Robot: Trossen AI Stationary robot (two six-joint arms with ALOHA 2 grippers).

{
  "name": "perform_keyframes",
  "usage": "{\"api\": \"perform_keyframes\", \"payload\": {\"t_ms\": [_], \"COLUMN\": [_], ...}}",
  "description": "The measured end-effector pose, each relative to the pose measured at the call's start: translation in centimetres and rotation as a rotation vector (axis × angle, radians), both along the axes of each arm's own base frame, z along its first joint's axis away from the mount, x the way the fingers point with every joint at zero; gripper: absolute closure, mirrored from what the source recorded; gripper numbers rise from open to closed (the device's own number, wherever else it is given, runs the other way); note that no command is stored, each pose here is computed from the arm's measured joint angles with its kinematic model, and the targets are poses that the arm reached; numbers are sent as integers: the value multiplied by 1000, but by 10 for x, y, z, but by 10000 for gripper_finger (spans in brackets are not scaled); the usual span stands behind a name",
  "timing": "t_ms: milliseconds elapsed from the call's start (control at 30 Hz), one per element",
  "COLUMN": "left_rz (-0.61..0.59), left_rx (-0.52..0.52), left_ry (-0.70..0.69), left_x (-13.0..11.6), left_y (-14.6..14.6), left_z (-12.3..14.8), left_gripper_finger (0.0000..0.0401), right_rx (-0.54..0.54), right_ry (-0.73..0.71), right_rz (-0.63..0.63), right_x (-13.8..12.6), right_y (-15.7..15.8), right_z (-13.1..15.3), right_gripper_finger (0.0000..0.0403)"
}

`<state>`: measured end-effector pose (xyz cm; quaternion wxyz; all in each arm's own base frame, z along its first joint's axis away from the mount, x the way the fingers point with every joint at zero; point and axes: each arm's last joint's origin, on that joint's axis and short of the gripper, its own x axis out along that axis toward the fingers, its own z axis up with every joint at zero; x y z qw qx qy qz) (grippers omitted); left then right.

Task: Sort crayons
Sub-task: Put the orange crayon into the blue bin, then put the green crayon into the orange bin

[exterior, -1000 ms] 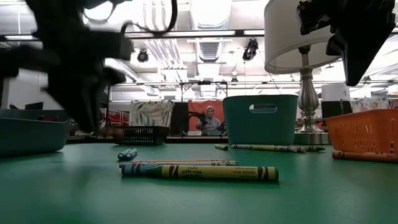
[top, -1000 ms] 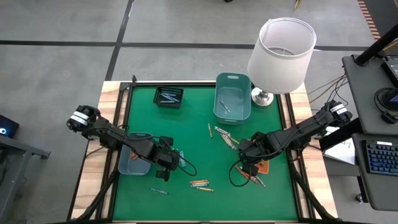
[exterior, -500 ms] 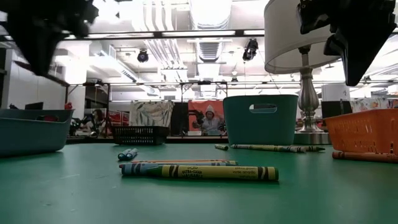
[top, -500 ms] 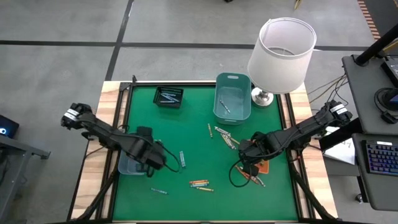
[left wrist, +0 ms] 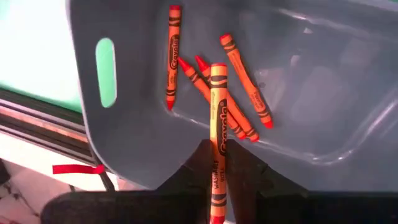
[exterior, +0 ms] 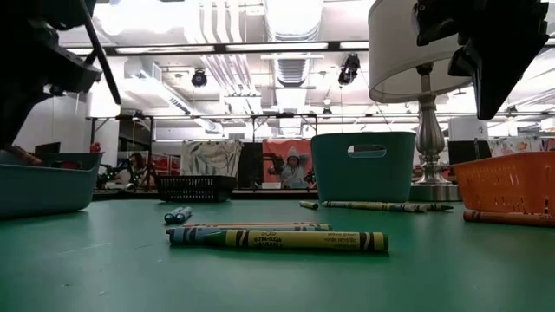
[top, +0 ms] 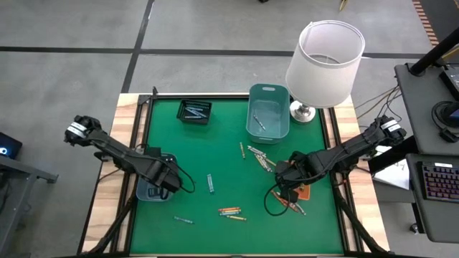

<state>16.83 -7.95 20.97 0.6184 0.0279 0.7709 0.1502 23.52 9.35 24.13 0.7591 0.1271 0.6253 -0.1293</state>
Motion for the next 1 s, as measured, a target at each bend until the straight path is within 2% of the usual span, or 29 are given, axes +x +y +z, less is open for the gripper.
{"api": "perform_keyframes", "payload": {"t_ms": [300, 500, 667, 800, 1000], "left_rz": [14, 16, -17, -79, -202], "left_rx": [20, 19, 63, 101, 136], "left_ry": [-4, -23, -94, -255, -657], "left_x": [1, 1, 0, 3, 8], "left_y": [0, 0, 3, 5, 8], "left_z": [-3, -1, 6, 23, 54], "left_gripper_finger": [344, 338, 338, 338, 337], "right_rx": [-1, 12, 2, -31, -44], "right_ry": [-4, -36, -105, -195, -324], "right_rz": [-1, -3, -19, -82, -236], "right_x": [0, 3, 11, 20, 38], "right_y": [0, 1, 1, -6, -30], "right_z": [0, 1, 11, 24, 43], "right_gripper_finger": [390, 390, 390, 390, 390]}}
